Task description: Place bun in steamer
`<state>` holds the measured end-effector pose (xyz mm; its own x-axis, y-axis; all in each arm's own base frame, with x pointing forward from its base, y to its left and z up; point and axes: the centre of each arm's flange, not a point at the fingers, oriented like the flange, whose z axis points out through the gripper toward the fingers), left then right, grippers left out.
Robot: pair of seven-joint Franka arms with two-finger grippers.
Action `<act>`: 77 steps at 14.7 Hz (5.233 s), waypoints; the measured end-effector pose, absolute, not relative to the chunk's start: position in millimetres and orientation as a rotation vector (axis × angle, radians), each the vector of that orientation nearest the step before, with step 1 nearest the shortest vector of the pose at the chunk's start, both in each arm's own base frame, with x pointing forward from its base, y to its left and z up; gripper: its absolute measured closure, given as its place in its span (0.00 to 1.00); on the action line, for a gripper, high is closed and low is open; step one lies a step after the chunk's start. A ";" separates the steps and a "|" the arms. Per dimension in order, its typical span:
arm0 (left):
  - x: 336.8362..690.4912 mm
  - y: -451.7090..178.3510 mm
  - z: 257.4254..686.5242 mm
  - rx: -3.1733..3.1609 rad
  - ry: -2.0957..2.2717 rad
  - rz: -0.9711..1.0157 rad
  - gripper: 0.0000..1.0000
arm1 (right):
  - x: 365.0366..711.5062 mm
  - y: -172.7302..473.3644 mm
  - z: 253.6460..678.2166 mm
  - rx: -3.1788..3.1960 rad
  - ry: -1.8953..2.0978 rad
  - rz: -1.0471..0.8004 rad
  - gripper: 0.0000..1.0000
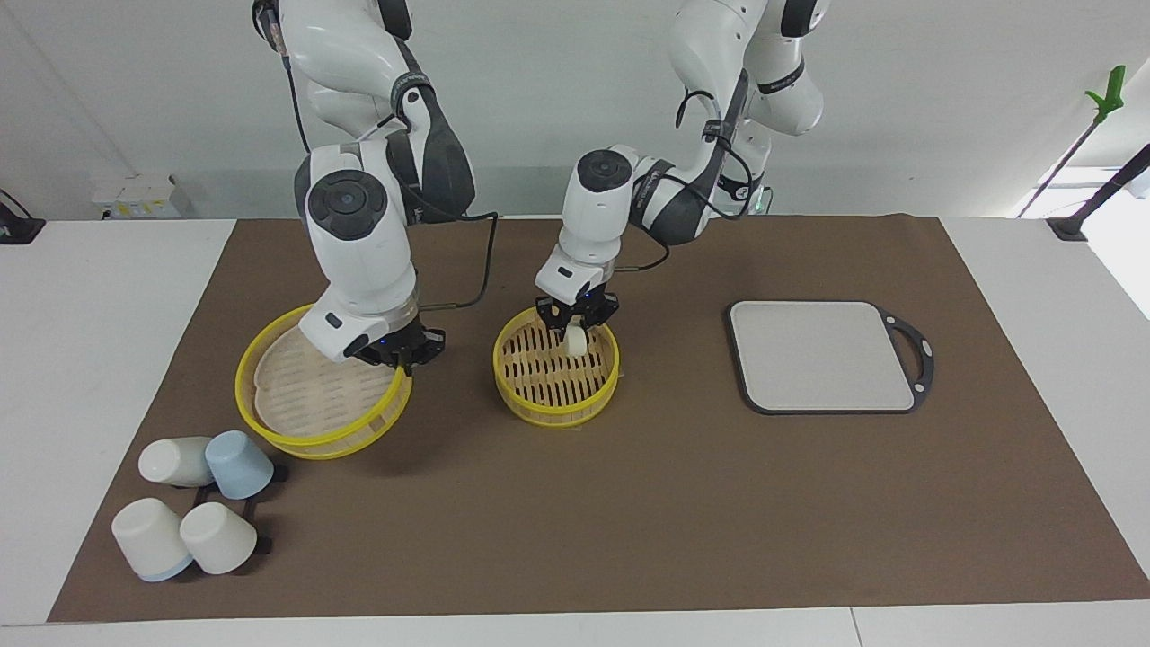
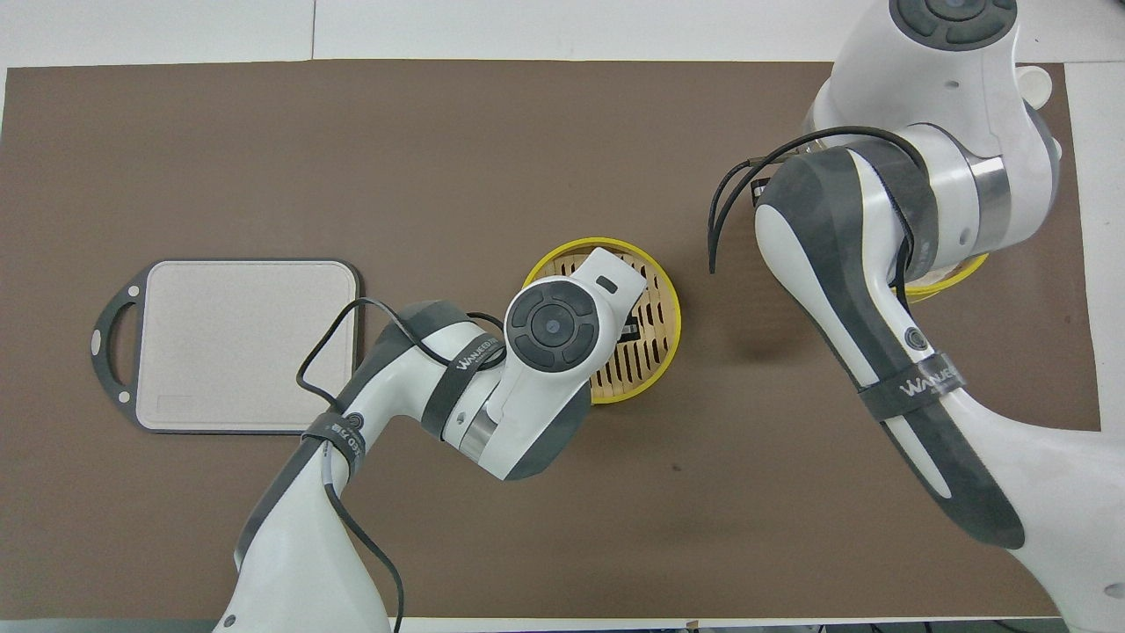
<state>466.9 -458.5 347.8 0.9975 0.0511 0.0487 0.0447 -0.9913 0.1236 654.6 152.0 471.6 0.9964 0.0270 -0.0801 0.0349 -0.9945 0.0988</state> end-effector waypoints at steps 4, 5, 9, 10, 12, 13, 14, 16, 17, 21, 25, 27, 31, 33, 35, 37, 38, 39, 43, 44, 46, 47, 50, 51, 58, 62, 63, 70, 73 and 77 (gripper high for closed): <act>470.5 -460.6 324.2 3.022 0.083 0.086 0.57 | 654.5 151.1 472.1 3.039 0.045 -0.119 0.91; 470.2 -461.7 324.2 3.019 0.091 0.090 0.45 | 654.3 151.0 472.3 3.039 0.044 -0.119 0.91; 469.9 -462.5 327.5 3.018 0.133 0.085 0.01 | 652.0 149.7 470.5 3.037 0.041 -0.127 0.91; 471.5 -460.3 333.9 3.020 0.139 0.082 0.00 | 651.8 149.7 470.3 3.038 0.040 -0.126 0.91; 478.4 -446.4 360.5 3.026 0.172 0.065 0.00 | 652.1 150.5 471.1 3.043 0.029 -0.116 0.91; 483.7 -433.7 380.2 3.026 0.199 0.052 0.00 | 652.0 152.2 471.1 3.050 0.018 -0.113 0.91; 488.1 -418.4 401.6 3.025 0.230 0.038 0.00 | 651.8 154.8 470.7 3.059 0.005 -0.107 0.91; 493.8 -388.0 440.7 3.019 0.282 0.018 0.00 | 651.2 166.1 469.9 3.072 -0.038 -0.079 0.91; 496.9 -371.8 457.1 3.016 0.301 0.010 0.00 | 648.5 180.9 470.4 3.078 -0.066 -0.061 0.91; 520.2 -274.7 513.7 3.015 0.319 -0.019 0.00 | 605.3 309.6 475.4 3.106 -0.158 0.047 0.91; 529.8 -162.8 556.3 3.018 0.284 -0.056 0.00 | 560.3 392.5 466.5 3.115 -0.237 0.069 0.91; 530.2 -121.6 564.4 3.021 0.260 -0.081 0.00 | 549.3 417.8 449.2 3.111 -0.270 0.060 0.91; 529.4 -63.9 571.0 3.065 0.135 -0.111 0.00 | 544.9 442.2 429.5 3.149 -0.267 0.071 0.91; 528.7 -50.8 576.8 3.102 0.098 -0.106 0.00 | 541.3 449.4 425.3 3.159 -0.258 0.064 0.91; 528.1 -47.0 579.4 3.121 0.084 -0.109 0.00 | 541.1 452.7 421.9 3.167 -0.254 0.072 0.91; 526.8 -46.9 580.1 3.124 0.079 -0.123 0.00 | 541.8 453.0 415.7 3.166 -0.254 0.069 0.91; 525.9 -46.8 581.4 3.125 0.078 -0.133 0.00 | 542.1 453.0 412.3 3.166 -0.254 0.070 0.91; 525.4 -46.5 583.7 3.125 0.079 -0.135 0.00 | 541.8 452.7 409.8 3.164 -0.254 0.067 0.91; 524.2 -44.7 590.1 3.125 0.083 -0.138 0.00 | 543.6 451.1 404.5 3.172 -0.260 0.085 0.91; 524.6 -44.7 594.4 3.125 0.082 -0.126 0.00 | 544.0 450.7 403.2 3.174 -0.261 0.089 0.91; 524.8 -44.3 604.5 3.124 0.083 -0.106 0.00 | 543.1 450.6 399.6 3.173 -0.260 0.087 0.91; 525.0 -43.6 607.4 3.124 0.086 -0.104 0.00 | 542.4 450.9 397.8 3.173 -0.258 0.086 0.91; 528.1 -40.8 608.2 3.126 0.096 -0.112 0.00 | 542.4 450.7 395.7 3.173 -0.259 0.088 0.91; 529.1 -40.2 607.4 3.127 0.098 -0.119 0.00 | 542.5 450.6 395.6 3.173 -0.259 0.089 0.91; 531.5 -47.9 604.4 3.133 0.077 -0.127 0.00 | 544.2 448.1 389.7 3.177 -0.257 0.096 0.91; 531.9 -47.5 603.9 3.133 0.078 -0.129 0.00 | 544.2 448.3 389.7 3.178 -0.253 0.098 0.91; 531.9 -47.3 603.9 3.133 0.078 -0.129 0.00 | 544.1 448.3 389.4 3.179 -0.252 0.099 0.91; 532.5 -42.4 609.2 3.127 0.092 -0.112 0.00 | 544.6 448.1 389.6 3.188 -0.151 0.098 0.91; 532.5 -41.3 610.7 3.122 0.096 -0.108 0.00 | 545.1 447.0 388.9 3.189 -0.056 0.092 0.91; 532.5 -41.4 610.6 3.121 0.096 -0.108 0.00 | 545.1 446.8 388.5 3.193 0.056 0.083 0.91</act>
